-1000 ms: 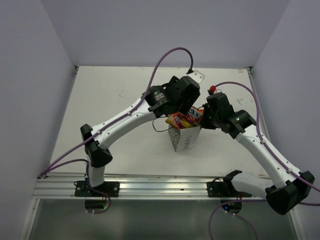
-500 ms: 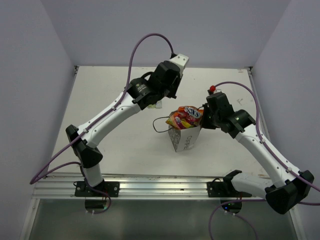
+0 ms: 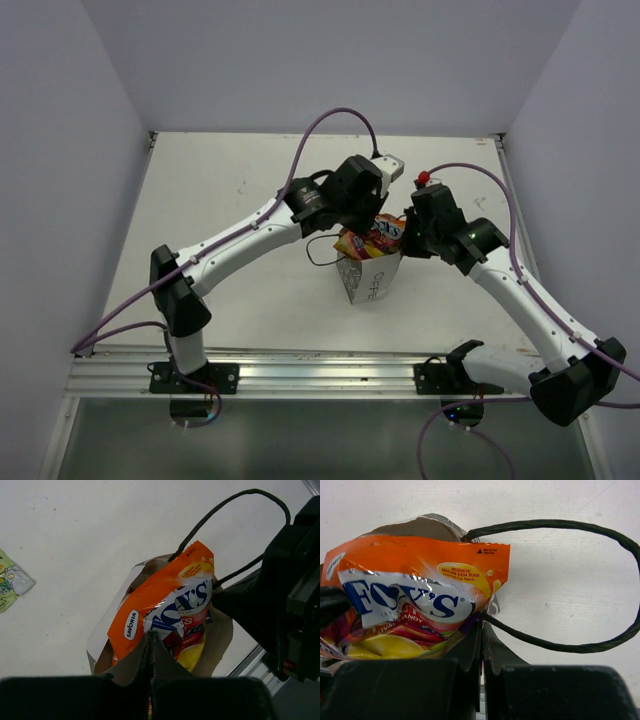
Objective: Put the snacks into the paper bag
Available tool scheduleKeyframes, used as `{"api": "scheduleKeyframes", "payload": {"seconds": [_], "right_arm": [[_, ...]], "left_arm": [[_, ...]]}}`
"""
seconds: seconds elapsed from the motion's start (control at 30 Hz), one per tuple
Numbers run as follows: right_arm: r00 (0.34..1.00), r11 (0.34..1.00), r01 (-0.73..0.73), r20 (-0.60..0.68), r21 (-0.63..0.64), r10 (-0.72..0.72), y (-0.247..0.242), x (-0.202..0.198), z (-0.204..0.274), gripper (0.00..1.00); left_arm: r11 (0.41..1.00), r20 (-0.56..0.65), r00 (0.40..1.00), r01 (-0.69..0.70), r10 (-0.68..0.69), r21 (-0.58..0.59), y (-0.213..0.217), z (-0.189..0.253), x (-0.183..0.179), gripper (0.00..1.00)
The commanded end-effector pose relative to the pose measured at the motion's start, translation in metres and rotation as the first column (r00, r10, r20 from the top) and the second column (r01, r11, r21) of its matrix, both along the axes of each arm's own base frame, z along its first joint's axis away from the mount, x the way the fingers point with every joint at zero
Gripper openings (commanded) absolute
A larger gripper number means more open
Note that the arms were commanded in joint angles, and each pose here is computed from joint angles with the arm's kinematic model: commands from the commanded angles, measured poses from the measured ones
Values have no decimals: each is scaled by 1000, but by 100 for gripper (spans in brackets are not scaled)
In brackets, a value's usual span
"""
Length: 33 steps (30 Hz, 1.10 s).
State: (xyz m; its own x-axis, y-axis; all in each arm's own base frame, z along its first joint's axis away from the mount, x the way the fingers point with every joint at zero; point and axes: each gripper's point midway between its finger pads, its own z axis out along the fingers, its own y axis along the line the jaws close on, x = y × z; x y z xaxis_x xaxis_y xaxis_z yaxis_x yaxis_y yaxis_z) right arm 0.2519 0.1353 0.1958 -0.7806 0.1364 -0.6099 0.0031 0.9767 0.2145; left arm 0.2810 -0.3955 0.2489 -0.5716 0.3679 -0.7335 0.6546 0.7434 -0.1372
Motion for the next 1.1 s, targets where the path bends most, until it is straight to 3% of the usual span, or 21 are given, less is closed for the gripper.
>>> {"api": "scheduleKeyframes", "payload": {"seconds": [0.0,0.2,0.47,0.63,0.8,0.9,1.0,1.07], "right_arm": [[1000,1000,-11,4,-8,11,1,2,4,0],[1000,1000,-10,1,-2,10,2,2,4,0],[1000,1000,-7,-3,-6,7,2,2,3,0],[1000,1000,-6,2,-6,6,1,2,4,0],[1000,1000,-10,-5,-7,10,2,2,2,0],[1000,1000,-11,-5,-6,11,2,2,2,0],[1000,1000,-11,-3,-8,11,2,2,3,0],[1000,1000,-9,0,-6,9,2,2,4,0]], "left_arm": [[994,-24,998,49,-52,-97,-6,24,-25,0],[999,-37,999,34,-35,-38,3,9,-26,0],[974,-242,967,130,-83,185,11,-77,-45,0],[971,-254,963,142,-90,194,16,-88,-52,0],[985,-152,983,122,-103,121,5,-49,-39,0],[996,-14,997,77,-76,47,-2,-5,-19,0],[996,172,982,-67,75,-51,9,60,11,0],[963,305,920,-199,247,-181,35,115,32,0]]}}
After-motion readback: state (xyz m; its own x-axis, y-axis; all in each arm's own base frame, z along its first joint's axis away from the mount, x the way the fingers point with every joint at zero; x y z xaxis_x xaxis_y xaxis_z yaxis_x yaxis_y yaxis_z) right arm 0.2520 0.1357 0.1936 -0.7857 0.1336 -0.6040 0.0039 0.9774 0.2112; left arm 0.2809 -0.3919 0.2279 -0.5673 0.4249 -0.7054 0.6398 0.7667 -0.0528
